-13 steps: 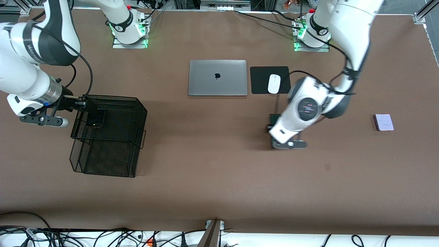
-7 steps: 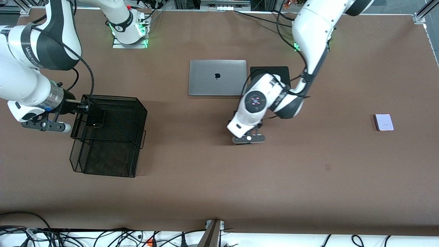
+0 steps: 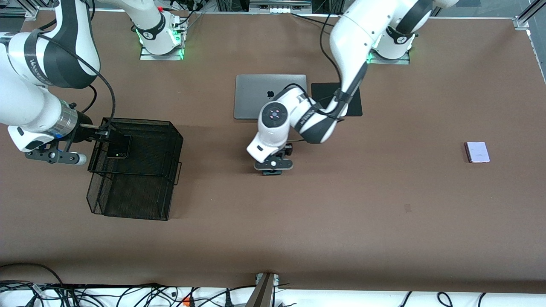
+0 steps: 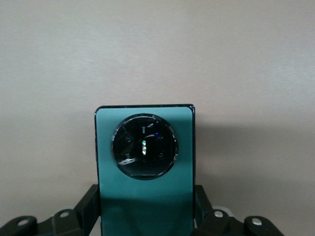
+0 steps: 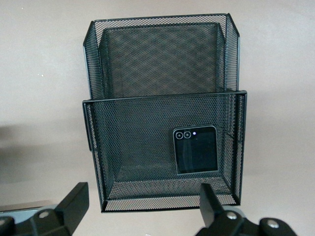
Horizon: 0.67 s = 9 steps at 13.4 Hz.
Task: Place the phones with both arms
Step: 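Carry the green phone beside the laptop and lower it with the left gripper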
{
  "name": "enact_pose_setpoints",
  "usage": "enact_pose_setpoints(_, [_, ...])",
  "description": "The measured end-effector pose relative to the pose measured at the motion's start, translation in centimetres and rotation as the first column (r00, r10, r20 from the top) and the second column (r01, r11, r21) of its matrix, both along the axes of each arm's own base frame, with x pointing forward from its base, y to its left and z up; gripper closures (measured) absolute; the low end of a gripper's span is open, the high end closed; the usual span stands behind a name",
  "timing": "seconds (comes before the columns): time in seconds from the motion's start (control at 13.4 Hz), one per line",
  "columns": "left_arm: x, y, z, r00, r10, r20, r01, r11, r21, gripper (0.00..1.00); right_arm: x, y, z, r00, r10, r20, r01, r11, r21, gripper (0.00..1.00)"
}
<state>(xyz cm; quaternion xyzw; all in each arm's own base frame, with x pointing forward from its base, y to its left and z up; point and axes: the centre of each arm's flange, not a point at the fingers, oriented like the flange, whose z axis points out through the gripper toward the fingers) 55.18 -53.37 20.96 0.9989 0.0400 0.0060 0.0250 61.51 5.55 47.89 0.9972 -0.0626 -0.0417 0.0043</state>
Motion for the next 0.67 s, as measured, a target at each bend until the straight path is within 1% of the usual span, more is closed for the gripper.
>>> enact_pose_setpoints(0.15, [-0.5, -1.6, -0.8, 0.999, 0.003, 0.033, -0.004, 1.000, 0.016, 0.21, 0.0, -0.2, 0.0, 1.000, -0.004, -0.002, 0.004, 1.000, 0.000, 0.00])
enact_pose_setpoints(0.67, [-1.0, -2.7, -3.2, 0.998, -0.011, 0.067, 0.009, 0.999, 0.037, 0.21, 0.0, -0.5, -0.1, 1.000, -0.008, -0.006, 0.008, 1.000, 0.000, 0.00])
